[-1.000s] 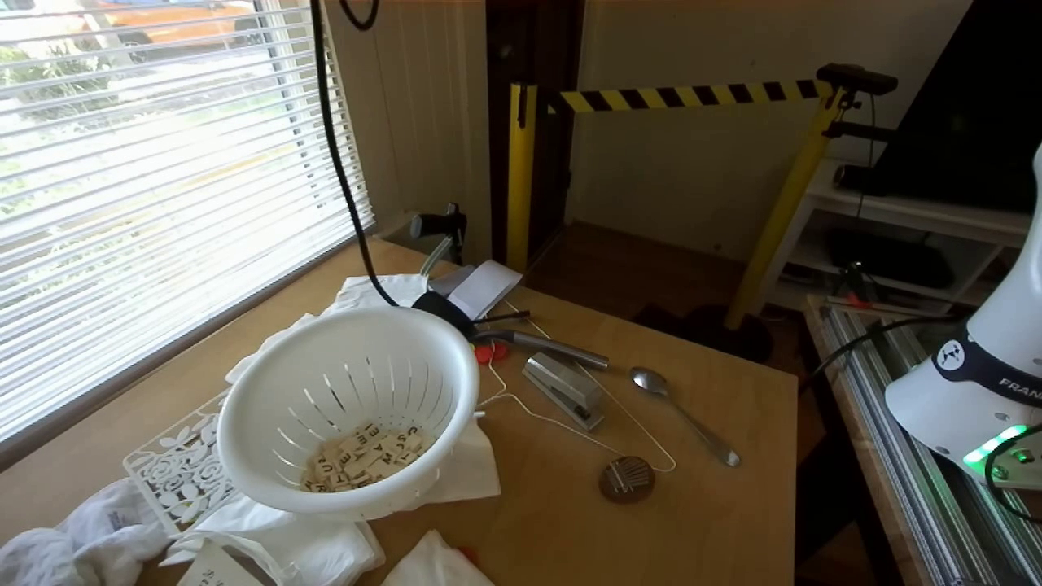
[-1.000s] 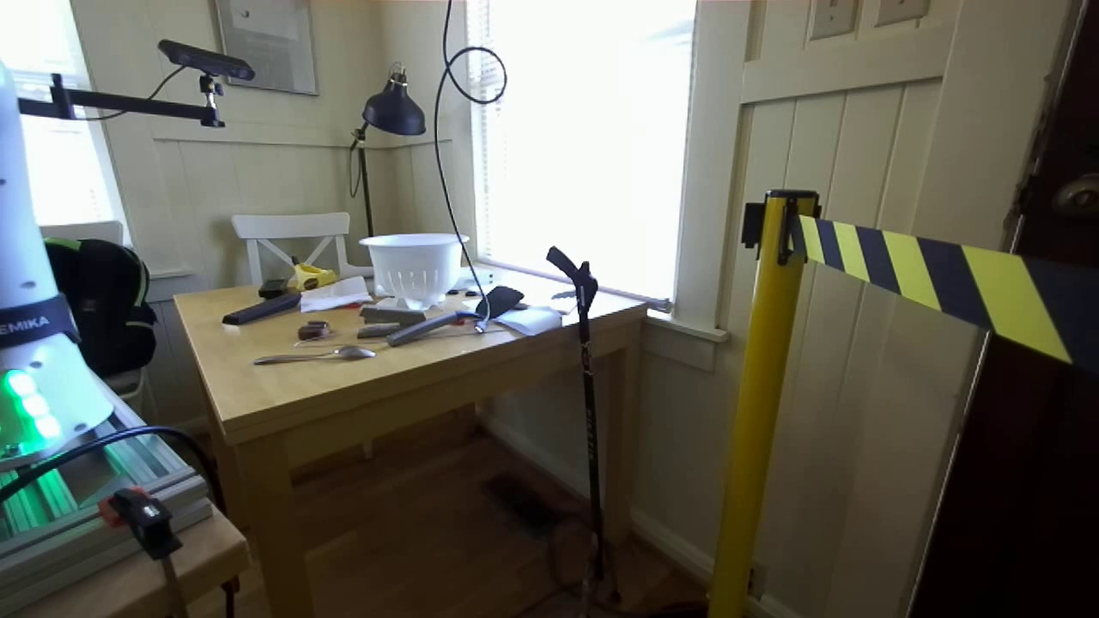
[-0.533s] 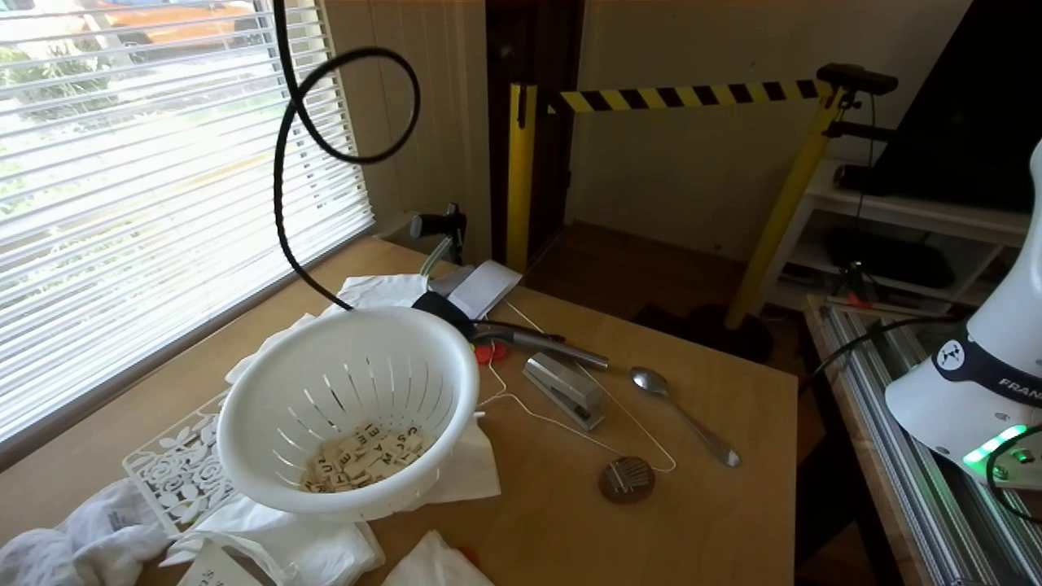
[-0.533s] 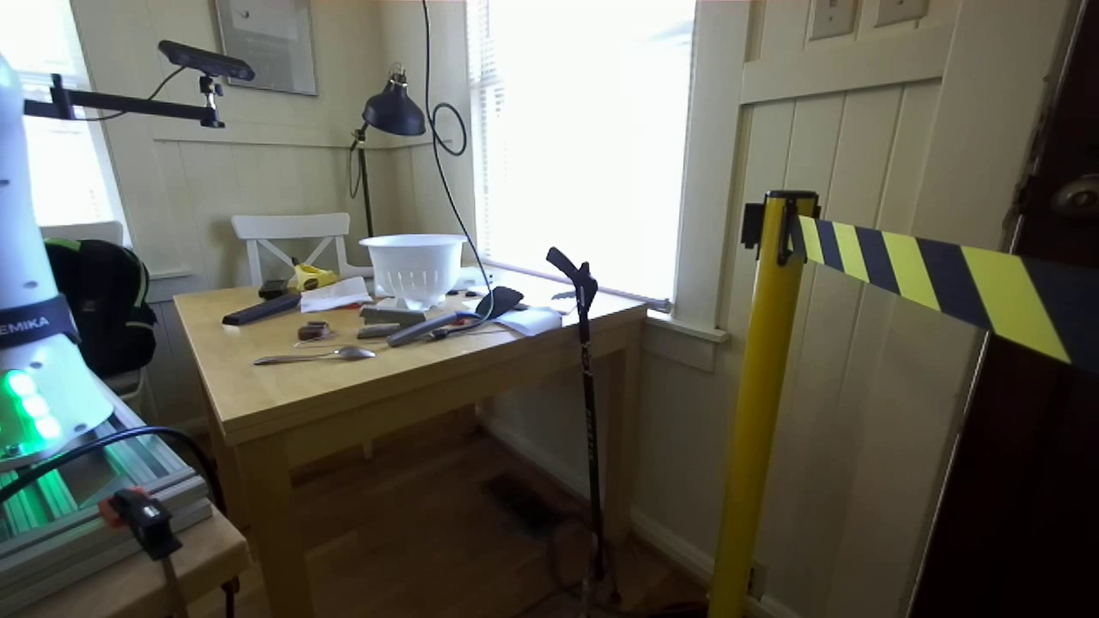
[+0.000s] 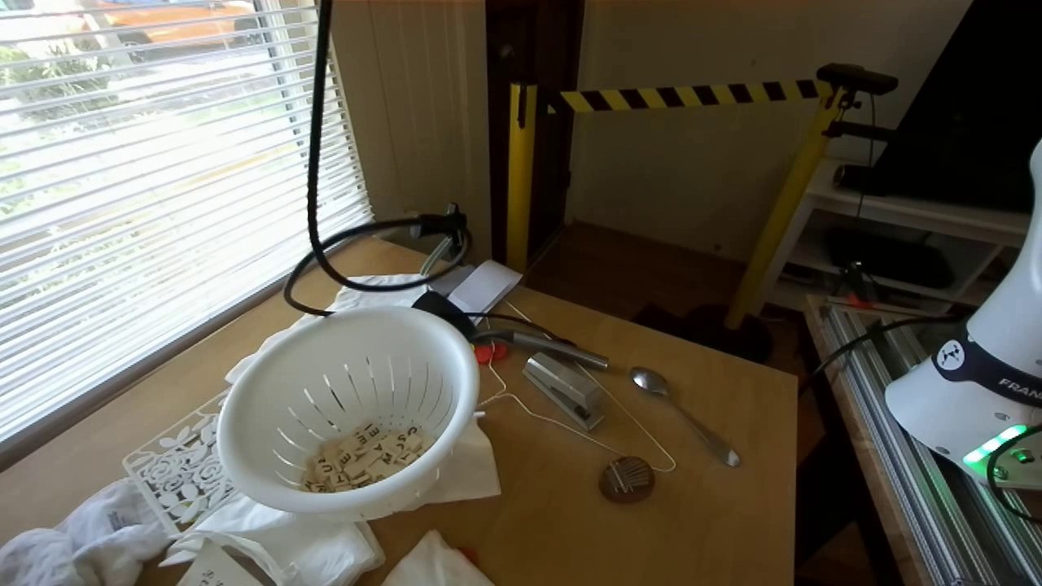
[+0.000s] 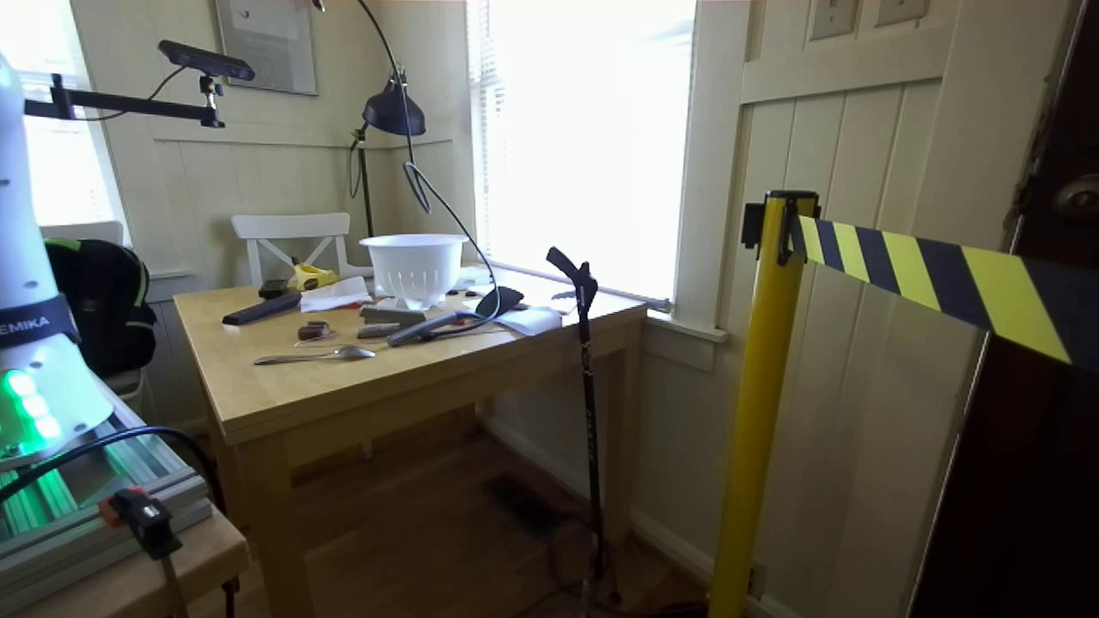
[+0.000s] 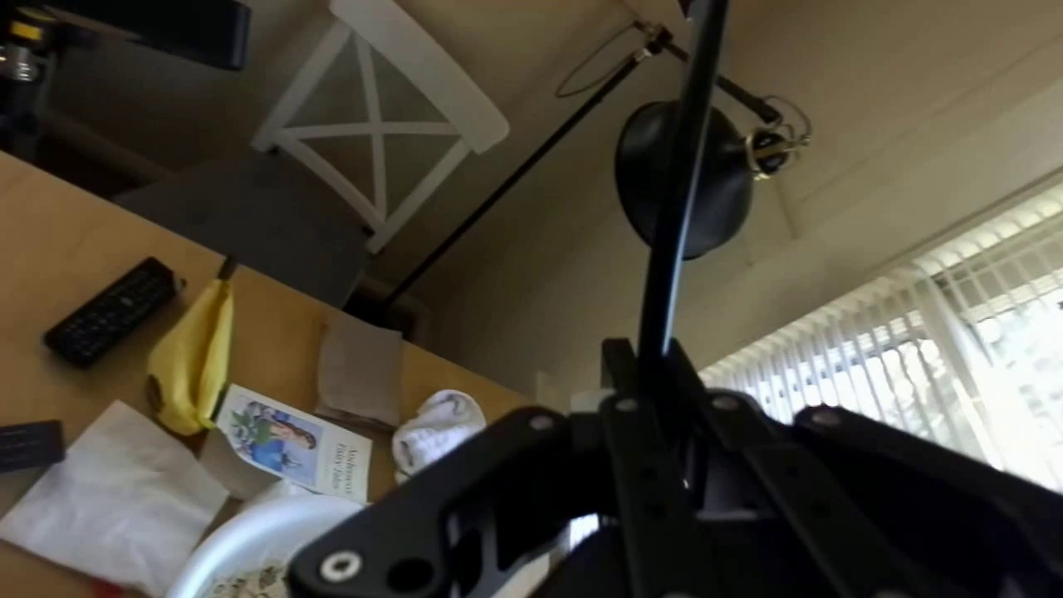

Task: Put the black cable inside the white bowl.

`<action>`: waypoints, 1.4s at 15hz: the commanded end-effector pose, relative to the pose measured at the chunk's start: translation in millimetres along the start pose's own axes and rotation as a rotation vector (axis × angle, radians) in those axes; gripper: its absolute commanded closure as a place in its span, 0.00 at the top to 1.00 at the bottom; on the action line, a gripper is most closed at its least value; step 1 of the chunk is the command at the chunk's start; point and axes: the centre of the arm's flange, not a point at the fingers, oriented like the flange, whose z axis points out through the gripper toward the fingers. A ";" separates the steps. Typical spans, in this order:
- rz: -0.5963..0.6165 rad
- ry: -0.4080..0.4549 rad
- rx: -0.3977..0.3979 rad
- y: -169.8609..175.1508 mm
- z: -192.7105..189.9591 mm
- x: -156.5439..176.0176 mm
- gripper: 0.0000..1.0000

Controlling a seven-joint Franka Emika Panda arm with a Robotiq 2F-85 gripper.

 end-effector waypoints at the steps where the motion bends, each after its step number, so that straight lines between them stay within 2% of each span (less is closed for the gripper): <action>1: 0.025 -0.050 -0.070 29.9 6.2 1.5 0.02; 3: 0.023 -0.047 -0.084 34.0 16.9 4.5 0.02; 4: 0.024 -0.020 -0.086 22.9 16.5 6.6 0.08; 10: 0.027 -0.020 -0.101 28.3 22.3 7.6 0.08; 11: 0.027 -0.020 -0.100 28.3 22.3 7.6 0.02; 16: 0.078 -0.004 -0.065 44.2 68.1 34.5 0.02; 21: 0.142 0.133 0.012 58.5 97.5 71.7 0.02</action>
